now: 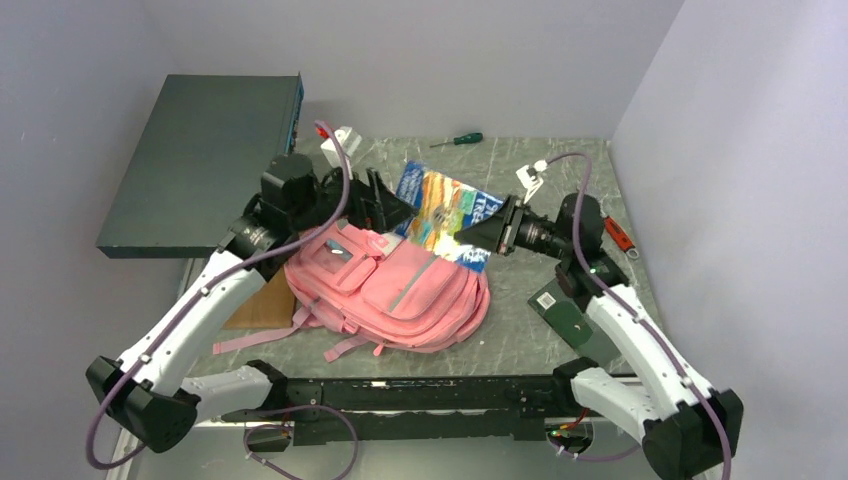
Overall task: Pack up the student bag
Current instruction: Pick up the book from the center of the board, then place the book in the student bag.
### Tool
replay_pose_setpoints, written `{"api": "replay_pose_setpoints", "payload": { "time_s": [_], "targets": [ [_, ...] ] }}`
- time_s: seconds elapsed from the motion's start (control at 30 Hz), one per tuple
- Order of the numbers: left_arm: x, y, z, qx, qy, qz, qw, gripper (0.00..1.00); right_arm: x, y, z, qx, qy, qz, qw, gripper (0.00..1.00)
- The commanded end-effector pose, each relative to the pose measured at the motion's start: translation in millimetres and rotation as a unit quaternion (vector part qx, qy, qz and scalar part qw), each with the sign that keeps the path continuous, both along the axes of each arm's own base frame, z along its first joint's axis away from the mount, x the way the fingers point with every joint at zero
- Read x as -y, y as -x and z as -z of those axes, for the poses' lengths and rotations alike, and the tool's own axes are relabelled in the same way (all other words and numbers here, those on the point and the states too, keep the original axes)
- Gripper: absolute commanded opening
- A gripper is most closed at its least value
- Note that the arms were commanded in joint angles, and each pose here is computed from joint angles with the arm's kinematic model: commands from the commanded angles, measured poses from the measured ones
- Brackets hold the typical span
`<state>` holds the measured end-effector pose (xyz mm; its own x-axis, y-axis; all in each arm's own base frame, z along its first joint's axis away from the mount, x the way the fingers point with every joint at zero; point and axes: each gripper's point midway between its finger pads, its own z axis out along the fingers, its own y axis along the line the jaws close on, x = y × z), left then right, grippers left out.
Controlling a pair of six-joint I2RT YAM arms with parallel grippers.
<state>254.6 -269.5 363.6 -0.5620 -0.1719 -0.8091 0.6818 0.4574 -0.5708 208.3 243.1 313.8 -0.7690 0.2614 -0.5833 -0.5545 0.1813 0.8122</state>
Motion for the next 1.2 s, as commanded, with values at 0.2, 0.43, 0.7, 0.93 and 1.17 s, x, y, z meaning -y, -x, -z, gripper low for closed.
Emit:
{"api": "replay_pose_setpoints", "payload": {
  "time_s": [0.2, 0.43, 0.7, 0.93, 1.17],
  "targets": [
    [46.0, 34.2, 109.2, 0.085, -0.251, -0.054, 0.963, 0.99, 214.3, -15.3, 67.2, -0.127, 0.406, 0.515, 0.744, 0.00],
    [124.5, 100.4, 182.4, 0.103, -0.343, 0.093, 0.929, 0.70, 224.0, 13.9, 59.4, -0.130, 0.377, 0.534, 0.745, 0.00],
    [137.7, 99.7, 236.1, 0.096, -0.424, 0.107, 0.894, 0.58, 207.5, 19.8, 54.9, -0.114, 0.337, 0.508, 0.785, 0.00],
    [126.9, 85.2, 258.6, 0.095, -0.472, 0.070, 0.874, 0.50, 190.3, 17.1, 73.9, -0.127, 0.332, 0.471, 0.807, 0.00],
    [111.5, 60.6, 260.5, 0.131, -0.519, 0.035, 0.844, 0.26, 183.3, 18.2, 80.3, -0.129, 0.336, 0.450, 0.817, 0.00]
  ]
}}
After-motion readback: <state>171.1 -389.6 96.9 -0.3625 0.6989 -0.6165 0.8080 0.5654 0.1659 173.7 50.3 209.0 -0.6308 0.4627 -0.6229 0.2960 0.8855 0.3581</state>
